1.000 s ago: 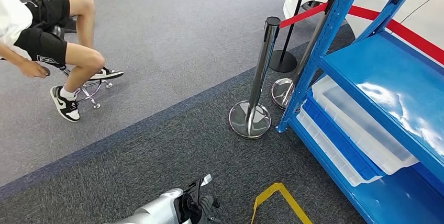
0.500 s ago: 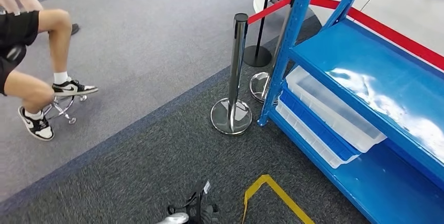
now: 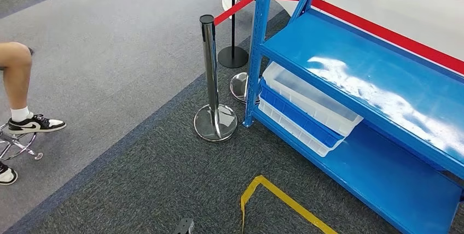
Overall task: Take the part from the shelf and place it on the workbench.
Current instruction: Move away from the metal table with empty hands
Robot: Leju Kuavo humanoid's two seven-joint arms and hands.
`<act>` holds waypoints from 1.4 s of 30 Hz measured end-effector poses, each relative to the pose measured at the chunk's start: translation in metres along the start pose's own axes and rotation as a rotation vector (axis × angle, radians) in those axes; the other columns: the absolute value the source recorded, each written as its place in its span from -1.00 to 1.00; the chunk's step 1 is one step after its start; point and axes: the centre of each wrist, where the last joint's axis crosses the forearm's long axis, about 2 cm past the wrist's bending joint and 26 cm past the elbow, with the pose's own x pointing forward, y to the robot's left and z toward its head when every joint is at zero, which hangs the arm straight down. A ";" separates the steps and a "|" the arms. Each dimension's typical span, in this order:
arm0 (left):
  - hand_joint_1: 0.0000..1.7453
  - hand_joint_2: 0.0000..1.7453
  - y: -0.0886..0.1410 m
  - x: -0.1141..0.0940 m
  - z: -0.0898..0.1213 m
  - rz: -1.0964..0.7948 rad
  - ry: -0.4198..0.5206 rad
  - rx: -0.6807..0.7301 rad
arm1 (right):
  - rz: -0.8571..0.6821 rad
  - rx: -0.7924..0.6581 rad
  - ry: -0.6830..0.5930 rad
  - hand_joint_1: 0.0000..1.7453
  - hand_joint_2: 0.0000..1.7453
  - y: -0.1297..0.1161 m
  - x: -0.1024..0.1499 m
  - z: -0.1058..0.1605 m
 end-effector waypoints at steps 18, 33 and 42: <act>-1.00 1.00 0.023 0.003 -0.002 -0.158 0.048 0.046 | -0.062 0.001 0.035 -1.00 -1.00 -0.005 -0.008 0.001; -1.00 1.00 0.028 0.005 -0.002 -0.190 0.055 0.008 | -0.074 0.018 0.061 -1.00 -1.00 -0.005 -0.011 0.000; -1.00 1.00 0.032 0.000 -0.003 -0.164 0.064 0.024 | -0.069 0.016 0.062 -1.00 -1.00 -0.004 -0.010 0.000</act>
